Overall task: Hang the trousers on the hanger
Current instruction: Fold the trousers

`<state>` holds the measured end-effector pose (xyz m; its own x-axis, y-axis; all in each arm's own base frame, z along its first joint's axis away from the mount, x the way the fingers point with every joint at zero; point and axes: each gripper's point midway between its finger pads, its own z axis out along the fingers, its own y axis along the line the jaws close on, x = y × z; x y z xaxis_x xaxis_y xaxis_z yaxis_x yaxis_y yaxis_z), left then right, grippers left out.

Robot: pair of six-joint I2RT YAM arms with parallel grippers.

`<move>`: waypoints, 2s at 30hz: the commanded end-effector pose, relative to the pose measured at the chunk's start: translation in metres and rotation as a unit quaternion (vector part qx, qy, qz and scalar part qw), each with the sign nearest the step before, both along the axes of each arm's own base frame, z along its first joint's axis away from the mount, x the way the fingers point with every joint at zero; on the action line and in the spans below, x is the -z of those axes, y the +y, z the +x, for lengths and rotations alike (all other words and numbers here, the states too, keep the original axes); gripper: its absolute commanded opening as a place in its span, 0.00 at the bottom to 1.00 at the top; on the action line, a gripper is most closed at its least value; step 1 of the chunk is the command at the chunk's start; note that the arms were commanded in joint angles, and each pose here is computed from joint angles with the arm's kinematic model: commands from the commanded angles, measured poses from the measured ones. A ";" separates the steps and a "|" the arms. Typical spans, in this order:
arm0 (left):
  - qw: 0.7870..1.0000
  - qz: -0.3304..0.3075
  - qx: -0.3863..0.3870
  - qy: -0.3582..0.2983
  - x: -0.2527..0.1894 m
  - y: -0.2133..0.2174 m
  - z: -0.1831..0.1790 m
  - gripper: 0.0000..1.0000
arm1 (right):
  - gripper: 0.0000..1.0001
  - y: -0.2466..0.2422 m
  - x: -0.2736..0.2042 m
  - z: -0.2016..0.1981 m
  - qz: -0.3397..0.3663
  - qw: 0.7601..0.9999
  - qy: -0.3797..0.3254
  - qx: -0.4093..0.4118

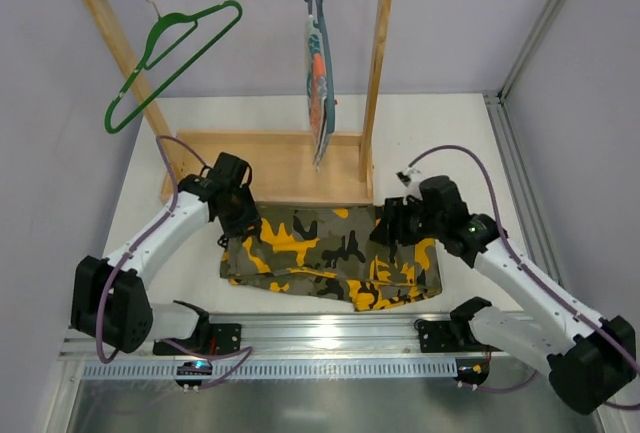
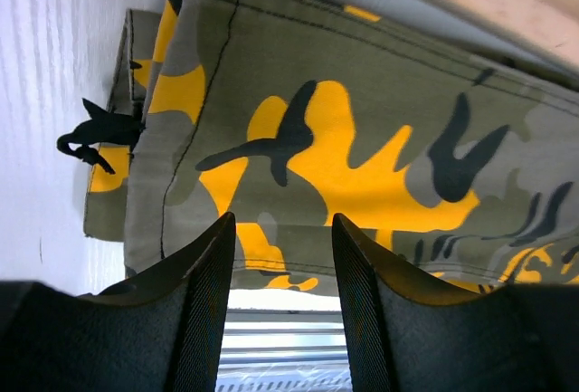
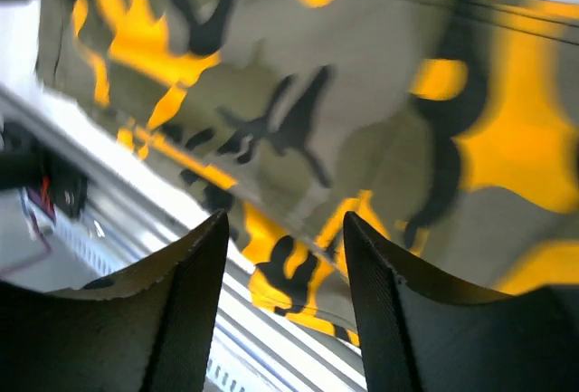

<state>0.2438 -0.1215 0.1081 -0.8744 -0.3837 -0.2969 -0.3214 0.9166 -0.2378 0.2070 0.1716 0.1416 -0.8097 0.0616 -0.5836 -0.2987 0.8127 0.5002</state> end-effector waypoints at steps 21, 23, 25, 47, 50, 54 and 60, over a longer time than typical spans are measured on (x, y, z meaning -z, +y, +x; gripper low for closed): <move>0.997 -0.010 -0.022 0.073 0.087 0.020 -0.013 0.48 | 0.54 0.129 0.086 -0.035 -0.229 0.923 -0.149 -0.272; 0.997 -0.006 -0.023 0.075 0.089 0.022 -0.015 0.49 | 0.54 0.126 0.098 -0.035 -0.252 0.916 -0.140 -0.277; 0.997 -0.007 -0.025 0.076 0.089 0.021 -0.016 0.48 | 0.54 0.127 0.102 -0.035 -0.266 0.911 -0.144 -0.279; 0.991 0.058 -0.060 0.101 0.097 0.043 -0.014 0.53 | 0.04 0.124 0.087 -0.069 -0.288 0.890 -0.142 -0.324; 0.989 0.082 -0.067 0.101 0.097 0.052 -0.016 0.56 | 0.04 0.124 0.096 -0.085 -0.273 0.894 -0.124 -0.334; 0.987 0.092 -0.071 0.110 0.098 0.056 -0.023 0.57 | 0.04 0.128 0.085 -0.090 -0.258 0.897 -0.139 -0.330; 0.982 0.122 -0.083 0.118 0.096 0.067 -0.025 0.61 | 0.04 0.127 0.069 -0.084 -0.272 0.897 -0.143 -0.319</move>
